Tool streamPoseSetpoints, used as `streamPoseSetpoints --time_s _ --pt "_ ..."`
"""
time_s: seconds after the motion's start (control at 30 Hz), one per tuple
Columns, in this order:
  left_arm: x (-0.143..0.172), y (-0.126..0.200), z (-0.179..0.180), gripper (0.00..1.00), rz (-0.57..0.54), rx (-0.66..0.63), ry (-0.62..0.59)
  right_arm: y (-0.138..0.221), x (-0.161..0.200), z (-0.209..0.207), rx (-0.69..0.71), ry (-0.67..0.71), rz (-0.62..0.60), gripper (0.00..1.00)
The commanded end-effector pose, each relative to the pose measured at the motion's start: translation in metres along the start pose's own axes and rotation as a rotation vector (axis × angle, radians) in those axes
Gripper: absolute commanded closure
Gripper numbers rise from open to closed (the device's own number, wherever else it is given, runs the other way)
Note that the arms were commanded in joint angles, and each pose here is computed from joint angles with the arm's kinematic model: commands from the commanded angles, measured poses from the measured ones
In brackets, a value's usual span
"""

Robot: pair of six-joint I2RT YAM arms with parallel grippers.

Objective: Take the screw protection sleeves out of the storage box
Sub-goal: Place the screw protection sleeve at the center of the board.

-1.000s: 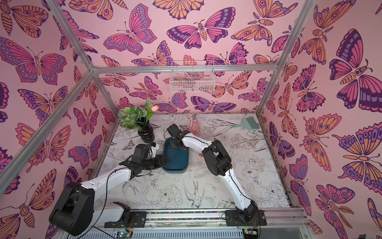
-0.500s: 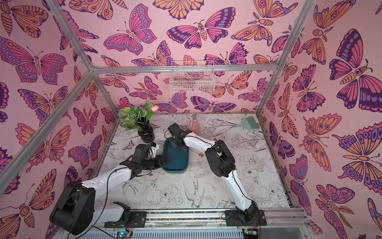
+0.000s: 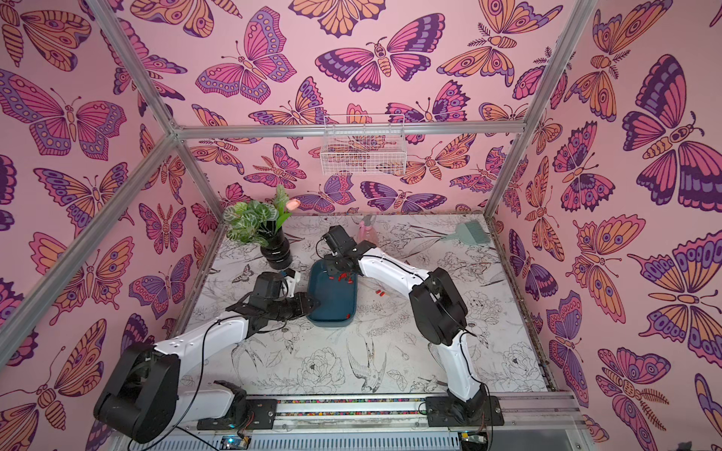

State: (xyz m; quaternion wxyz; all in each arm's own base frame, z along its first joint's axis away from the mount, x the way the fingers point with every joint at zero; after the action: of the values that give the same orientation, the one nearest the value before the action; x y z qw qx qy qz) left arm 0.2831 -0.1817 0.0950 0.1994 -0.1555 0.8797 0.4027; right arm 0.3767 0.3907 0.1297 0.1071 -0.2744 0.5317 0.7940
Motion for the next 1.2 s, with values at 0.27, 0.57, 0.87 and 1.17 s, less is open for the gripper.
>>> streamPoseSetpoints --time_s 0.27,0.57,0.87,1.17 --pt "-0.007 -0.002 -0.006 0.59 -0.008 0.006 -0.016 0.081 0.01 -0.015 0.005 0.006 -0.053 0.98" --pt "-0.014 -0.005 -0.014 0.59 -0.011 0.014 -0.029 0.113 0.039 -0.068 0.096 -0.038 -0.061 0.97" --pt "-0.016 -0.009 -0.021 0.59 -0.005 0.022 -0.038 0.124 0.073 -0.126 0.168 -0.12 -0.045 0.96" --pt "-0.02 -0.013 -0.031 0.59 0.002 0.028 -0.056 0.104 0.085 -0.147 0.183 -0.156 0.0 0.95"
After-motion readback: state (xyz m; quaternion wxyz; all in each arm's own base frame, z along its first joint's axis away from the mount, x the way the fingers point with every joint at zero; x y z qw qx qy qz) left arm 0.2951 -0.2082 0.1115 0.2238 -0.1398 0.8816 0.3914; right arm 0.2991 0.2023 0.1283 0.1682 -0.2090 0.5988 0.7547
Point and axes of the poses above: each gripper's point midway between its finger pads, its own y axis back along the fingers, its own z axis along the line the jaws close on, x = y × z, the point moved 1 cm from there along y, back along the fingers, and after that the axes turned 9 degrees about -y, right-handed, at the moved point
